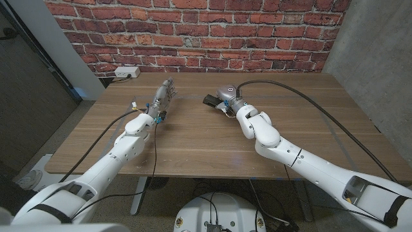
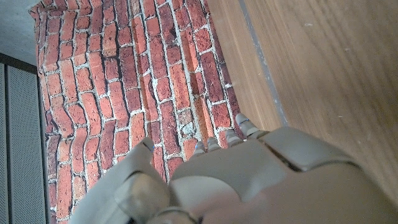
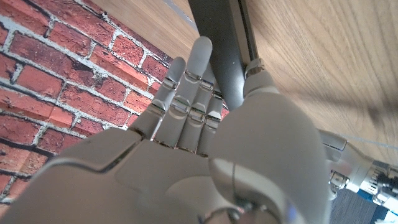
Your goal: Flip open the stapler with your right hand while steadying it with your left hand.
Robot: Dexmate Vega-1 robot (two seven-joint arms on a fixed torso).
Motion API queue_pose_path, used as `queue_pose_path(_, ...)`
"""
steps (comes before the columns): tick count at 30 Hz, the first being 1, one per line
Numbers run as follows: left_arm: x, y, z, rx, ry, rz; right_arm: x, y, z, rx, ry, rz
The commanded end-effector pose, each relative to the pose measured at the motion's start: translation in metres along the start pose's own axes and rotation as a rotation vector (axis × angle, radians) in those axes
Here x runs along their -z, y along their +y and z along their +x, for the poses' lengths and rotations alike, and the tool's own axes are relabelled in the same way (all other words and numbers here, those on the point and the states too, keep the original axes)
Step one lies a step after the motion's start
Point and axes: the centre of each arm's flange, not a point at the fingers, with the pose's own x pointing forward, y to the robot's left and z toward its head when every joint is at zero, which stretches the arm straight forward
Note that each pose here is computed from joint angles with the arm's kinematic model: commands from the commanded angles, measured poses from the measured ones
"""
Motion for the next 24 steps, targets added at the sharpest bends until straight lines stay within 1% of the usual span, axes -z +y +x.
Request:
queue_pose_path(1, -0.015, -0.005, 0.011, 0.047, 0.001, 0.109, 0.015, -0.007, 0.000, 0.019, -0.013, 0.179)
queue_pose_path(9, -0.027, -0.010, 0.020, 0.115, -0.001, 0.191, 0.025, -0.007, 0.000, 0.001, -0.035, 0.300)
queue_pose_path(16, -0.036, -0.015, 0.024, 0.153, -0.020, 0.255, 0.035, -0.004, 0.001, -0.014, -0.051, 0.428)
queue_pose_path(21, -0.042, -0.017, 0.026, 0.197, -0.033, 0.264, 0.039, -0.003, 0.001, -0.017, -0.059, 0.488)
queue_pose_path(24, -0.046, -0.017, 0.028, 0.221, -0.037, 0.299, 0.041, -0.003, 0.002, -0.019, -0.061, 0.513)
